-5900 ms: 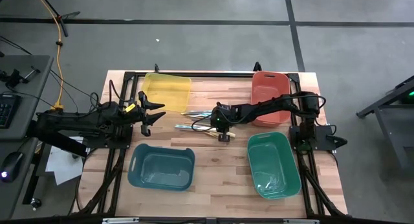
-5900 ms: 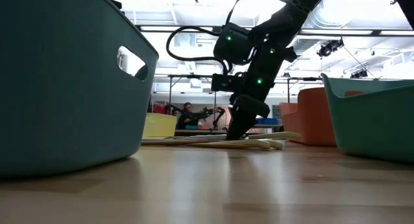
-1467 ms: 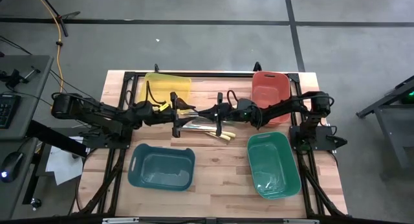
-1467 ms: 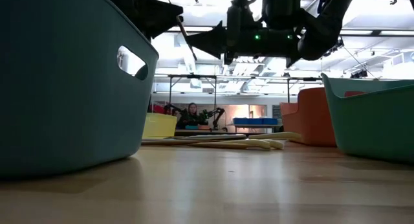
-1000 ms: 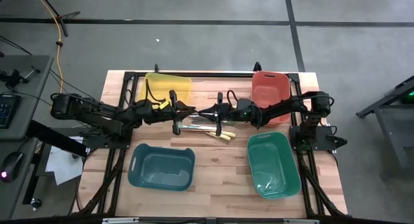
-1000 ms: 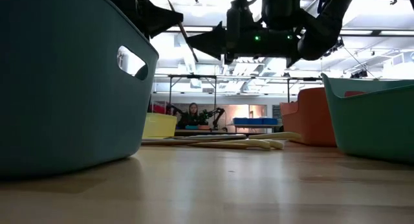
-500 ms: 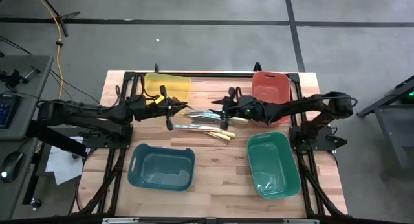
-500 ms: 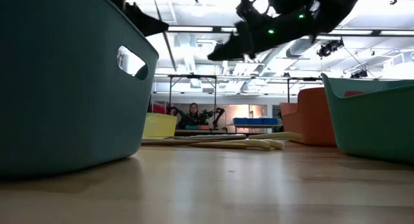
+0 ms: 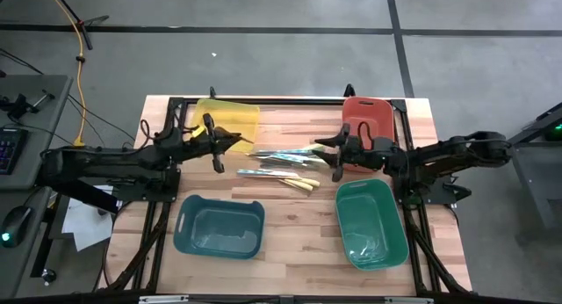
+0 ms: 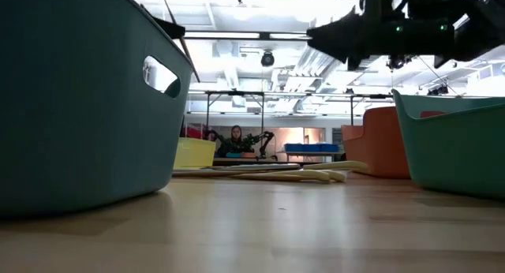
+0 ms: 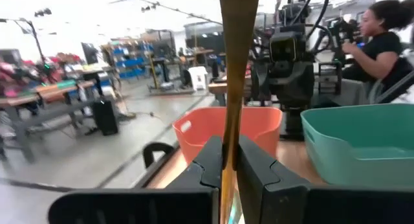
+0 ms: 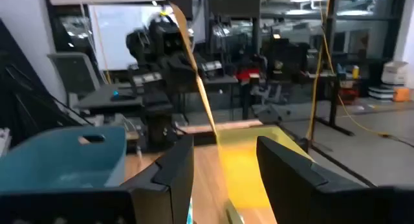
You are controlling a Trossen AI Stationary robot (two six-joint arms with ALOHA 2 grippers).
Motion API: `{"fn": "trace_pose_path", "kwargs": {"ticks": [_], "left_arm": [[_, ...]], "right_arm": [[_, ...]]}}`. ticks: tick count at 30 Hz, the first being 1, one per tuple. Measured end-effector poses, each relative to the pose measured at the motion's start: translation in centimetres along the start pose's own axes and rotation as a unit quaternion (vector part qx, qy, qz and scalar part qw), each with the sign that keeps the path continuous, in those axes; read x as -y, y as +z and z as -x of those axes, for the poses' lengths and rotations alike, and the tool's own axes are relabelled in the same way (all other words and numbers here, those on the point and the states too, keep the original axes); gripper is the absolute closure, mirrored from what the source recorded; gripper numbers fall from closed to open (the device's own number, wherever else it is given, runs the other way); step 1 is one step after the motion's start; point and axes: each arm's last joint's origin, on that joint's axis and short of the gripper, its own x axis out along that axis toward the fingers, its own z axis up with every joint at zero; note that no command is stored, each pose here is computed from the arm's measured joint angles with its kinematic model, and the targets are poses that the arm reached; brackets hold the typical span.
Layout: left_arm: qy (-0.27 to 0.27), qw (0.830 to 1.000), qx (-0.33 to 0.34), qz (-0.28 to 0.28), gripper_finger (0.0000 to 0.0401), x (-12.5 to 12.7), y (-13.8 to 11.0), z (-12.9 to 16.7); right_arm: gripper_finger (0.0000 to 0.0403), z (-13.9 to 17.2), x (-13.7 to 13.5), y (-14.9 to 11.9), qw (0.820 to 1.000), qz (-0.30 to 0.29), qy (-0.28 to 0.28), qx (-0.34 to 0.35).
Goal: Sort silverware by color (type)
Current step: Put the gold knife into the yellow bin
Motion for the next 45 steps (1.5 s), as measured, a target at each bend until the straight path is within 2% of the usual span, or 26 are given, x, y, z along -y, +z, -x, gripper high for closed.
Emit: {"fn": "trace_pose_path", "kwargs": {"ticks": [6, 13, 16, 19, 21, 24, 28, 32, 37, 42, 45], "left_arm": [[0.009, 1.0, -0.013, 0.013, 0.0393, -0.7, -0.4, -0.1], [0.019, 1.0, -0.017, 0.01, 0.0393, -1.0, -0.4, -0.1], [0.063, 0.997, -0.042, 0.007, 0.0393, -1.9, 0.8, -0.7], [0.1, 0.987, -0.126, -0.011, 0.0393, -3.5, 3.4, -1.6], [0.128, 0.971, -0.198, -0.029, 0.0393, -4.7, 5.0, -2.1], [0.167, 0.936, -0.305, -0.055, 0.0393, -6.7, 6.8, -2.9], [0.191, 0.887, -0.414, -0.067, 0.0393, -9.4, 7.2, -4.1], [0.189, 0.838, -0.509, -0.057, 0.0393, -11.7, 4.4, -5.2], [0.167, 0.776, -0.607, -0.032, 0.0393, -13.4, -0.5, -6.4], [0.136, 0.737, -0.661, -0.031, 0.0393, -13.9, -4.4, -7.4], [0.127, 0.707, -0.695, -0.032, 0.0393, -14.0, -6.4, -7.7]], "right_arm": [[0.0249, -0.4, 0.0, 0.5, 1.0, 0.025, -0.001, 0.004], [0.0249, -0.5, 0.0, 0.5, 1.0, 0.027, -0.002, 0.002], [0.0249, -0.5, 0.0, 0.5, 1.0, 0.026, -0.002, 0.002], [0.0249, -0.5, 0.0, 0.5, 1.0, 0.025, -0.002, 0.002], [0.0249, -0.5, 0.0, 0.5, 1.0, 0.025, -0.002, 0.002], [0.0249, -0.5, 0.0, 0.5, 1.0, 0.025, -0.003, 0.003], [0.0249, -0.5, 0.0, 0.5, 1.0, 0.024, -0.003, 0.003], [0.0249, -0.5, 0.0, 0.5, 1.0, 0.012, -0.003, 0.003], [0.0249, -0.5, 0.0, 0.4, 1.0, 0.012, -0.003, -0.004], [0.0249, -0.5, 0.0, 0.4, 1.0, 0.012, -0.002, -0.005], [0.0249, -0.5, 0.0, 0.4, 1.0, 0.012, -0.002, -0.005]]}}
